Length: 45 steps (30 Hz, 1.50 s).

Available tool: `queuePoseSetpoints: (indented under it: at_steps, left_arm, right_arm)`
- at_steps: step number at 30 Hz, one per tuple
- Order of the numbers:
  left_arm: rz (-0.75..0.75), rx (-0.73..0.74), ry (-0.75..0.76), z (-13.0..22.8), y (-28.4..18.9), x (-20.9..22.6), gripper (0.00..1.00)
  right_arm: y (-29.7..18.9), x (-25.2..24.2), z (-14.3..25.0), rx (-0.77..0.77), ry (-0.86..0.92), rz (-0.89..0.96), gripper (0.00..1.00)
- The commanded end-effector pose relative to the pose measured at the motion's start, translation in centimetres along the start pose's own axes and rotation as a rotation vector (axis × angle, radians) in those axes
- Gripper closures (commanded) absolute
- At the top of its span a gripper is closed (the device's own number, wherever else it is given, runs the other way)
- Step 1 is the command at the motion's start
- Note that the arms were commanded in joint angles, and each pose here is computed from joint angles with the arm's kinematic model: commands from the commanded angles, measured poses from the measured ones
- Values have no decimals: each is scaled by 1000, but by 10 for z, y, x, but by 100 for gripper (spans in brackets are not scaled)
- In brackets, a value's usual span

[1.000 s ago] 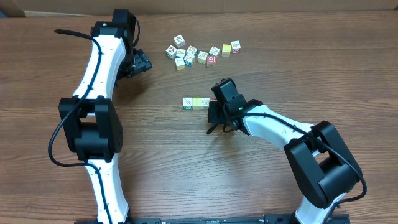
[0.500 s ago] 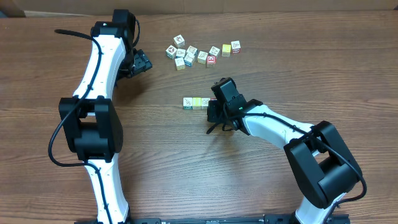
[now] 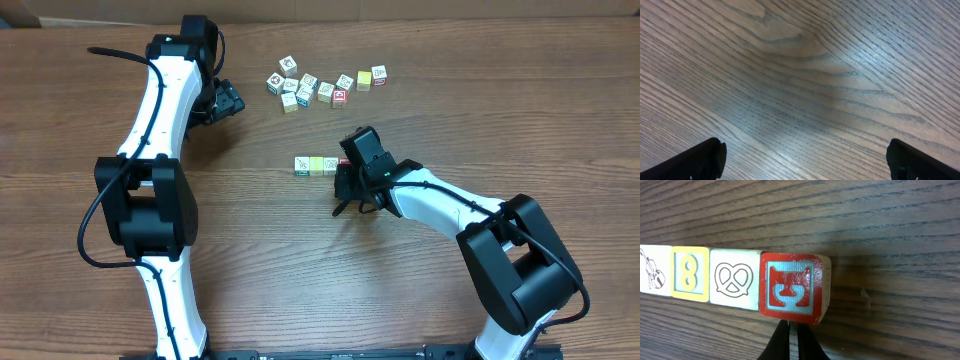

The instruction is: Form a horizontal line

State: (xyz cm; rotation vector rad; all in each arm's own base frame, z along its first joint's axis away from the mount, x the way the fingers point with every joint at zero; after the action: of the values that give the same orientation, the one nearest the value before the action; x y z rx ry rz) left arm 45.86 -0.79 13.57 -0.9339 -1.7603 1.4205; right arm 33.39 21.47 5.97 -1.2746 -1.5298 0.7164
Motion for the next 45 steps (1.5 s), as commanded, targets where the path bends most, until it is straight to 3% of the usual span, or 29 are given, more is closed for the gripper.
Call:
queuePoseSetpoints:
  at_steps: [1,45]
  left_arm:
    - [2,-10,10,-3,0,-3,0]
    - [2,-10,10,-3,0,-3,0]
  right_arm:
    - [3,-4,2,0,6,19,96]
    - [2,-14,0,-11,58,72,96]
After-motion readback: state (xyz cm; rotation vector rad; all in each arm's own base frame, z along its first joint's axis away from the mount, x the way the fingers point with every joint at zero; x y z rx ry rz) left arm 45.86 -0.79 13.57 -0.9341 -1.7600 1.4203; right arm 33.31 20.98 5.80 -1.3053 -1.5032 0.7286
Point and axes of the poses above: each gripper's point midway between its finger pads, its own y axis out along the fingers, its own x axis along the line the jaws close on, z = x × y, the point moved 6 cm from there along -y, back along the fingers, and after that the axes turned 4 degrees about y, right-handed, at the moved point
